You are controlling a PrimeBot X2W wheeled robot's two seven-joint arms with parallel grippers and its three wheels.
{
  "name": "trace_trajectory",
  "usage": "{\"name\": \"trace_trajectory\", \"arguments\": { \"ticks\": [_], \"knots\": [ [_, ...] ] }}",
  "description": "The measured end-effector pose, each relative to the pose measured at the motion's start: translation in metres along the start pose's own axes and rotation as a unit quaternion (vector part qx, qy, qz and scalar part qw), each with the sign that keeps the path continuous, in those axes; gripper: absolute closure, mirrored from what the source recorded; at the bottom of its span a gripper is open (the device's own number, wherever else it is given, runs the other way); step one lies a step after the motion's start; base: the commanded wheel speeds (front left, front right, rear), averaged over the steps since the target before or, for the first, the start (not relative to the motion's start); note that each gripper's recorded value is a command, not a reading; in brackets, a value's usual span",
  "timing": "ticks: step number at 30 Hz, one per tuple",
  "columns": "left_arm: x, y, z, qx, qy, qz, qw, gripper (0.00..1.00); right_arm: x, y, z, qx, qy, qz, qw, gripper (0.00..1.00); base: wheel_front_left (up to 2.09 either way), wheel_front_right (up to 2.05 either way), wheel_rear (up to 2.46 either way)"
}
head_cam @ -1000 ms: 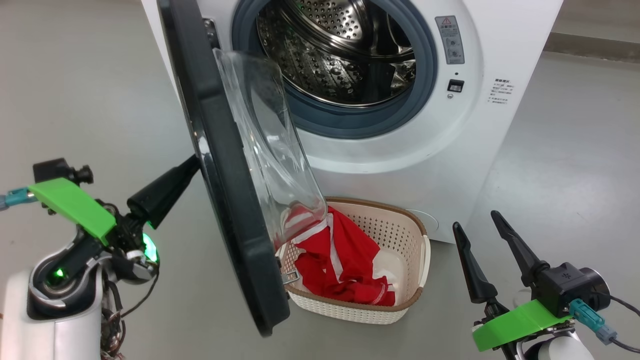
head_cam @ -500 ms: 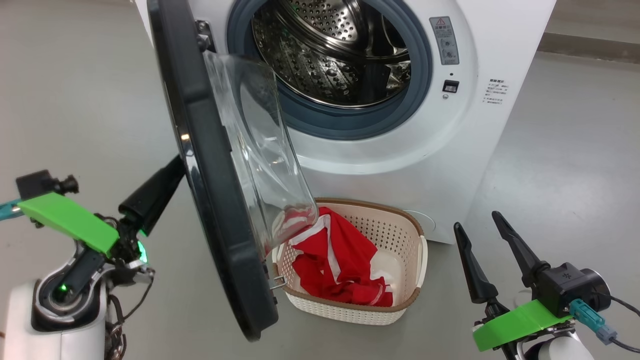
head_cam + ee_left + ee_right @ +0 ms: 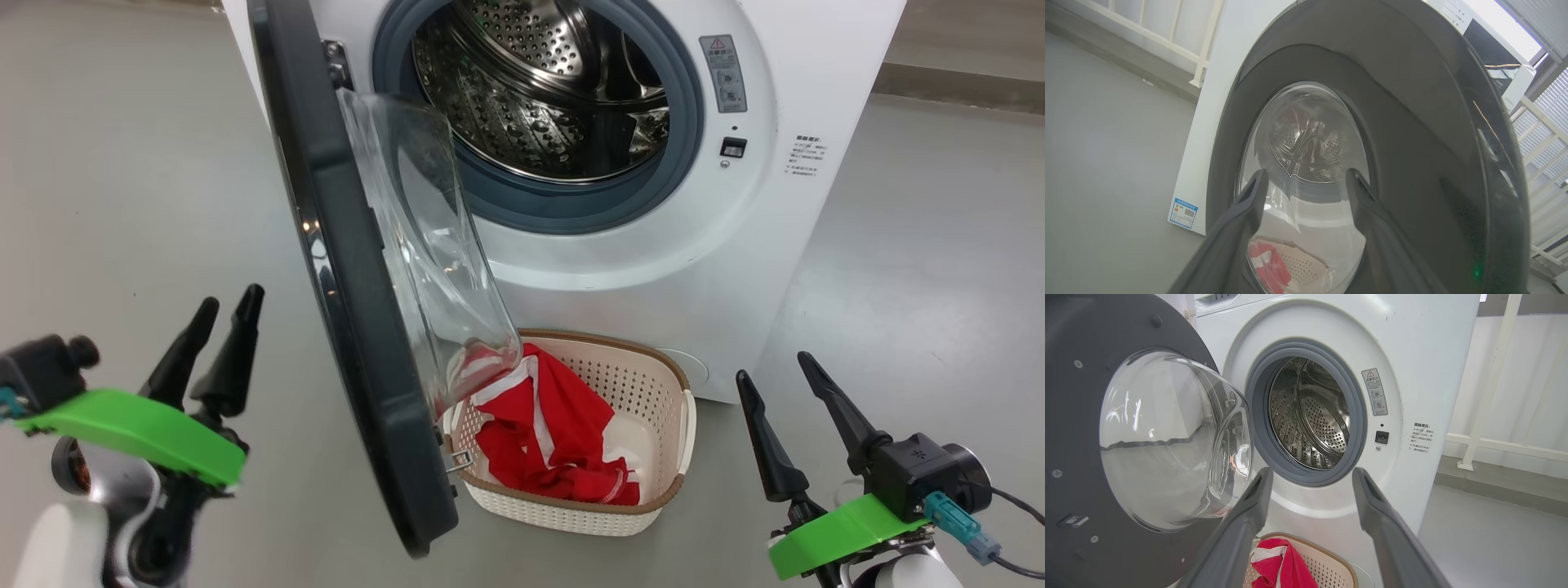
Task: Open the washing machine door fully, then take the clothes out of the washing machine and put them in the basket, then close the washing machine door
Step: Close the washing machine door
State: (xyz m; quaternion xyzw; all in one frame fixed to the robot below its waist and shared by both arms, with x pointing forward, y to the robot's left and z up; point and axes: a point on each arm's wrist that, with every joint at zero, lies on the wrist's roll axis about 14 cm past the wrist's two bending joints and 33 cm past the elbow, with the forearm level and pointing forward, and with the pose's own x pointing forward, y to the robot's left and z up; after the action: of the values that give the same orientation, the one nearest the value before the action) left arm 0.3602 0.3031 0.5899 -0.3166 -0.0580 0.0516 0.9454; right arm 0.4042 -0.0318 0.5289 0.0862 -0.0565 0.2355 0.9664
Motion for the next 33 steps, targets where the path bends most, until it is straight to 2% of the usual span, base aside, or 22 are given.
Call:
{"name": "trace_trajectory", "arguments": {
  "ticks": [3,7,13,19,33],
  "knots": [
    [-0.003,-0.011,-0.003,0.085,-0.021,-0.022,0.996,0.0,-0.001,-0.001,0.0,0.0,0.001,-0.001,1.0,0.0,0.0,0.0,0.0],
    [-0.008,-0.016,-0.005,0.173,-0.055,-0.046,0.982,0.0,-0.002,-0.003,-0.001,0.0,0.001,-0.005,1.0,0.0,0.0,0.0,0.0],
    [-0.011,-0.013,-0.01,0.242,-0.077,-0.05,0.966,0.0,-0.004,-0.007,-0.002,0.0,0.002,-0.01,1.0,0.0,0.0,0.0,0.0],
    [-0.013,-0.007,-0.02,0.269,-0.07,-0.038,0.96,0.0,-0.004,-0.01,-0.005,0.002,0.006,-0.014,1.0,0.0,0.0,0.0,0.0],
    [-0.028,0.0,-0.034,0.274,-0.073,-0.004,0.959,0.0,-0.004,-0.012,-0.007,0.004,0.008,-0.017,1.0,0.0,0.0,0.0,0.0]
  ]
}}
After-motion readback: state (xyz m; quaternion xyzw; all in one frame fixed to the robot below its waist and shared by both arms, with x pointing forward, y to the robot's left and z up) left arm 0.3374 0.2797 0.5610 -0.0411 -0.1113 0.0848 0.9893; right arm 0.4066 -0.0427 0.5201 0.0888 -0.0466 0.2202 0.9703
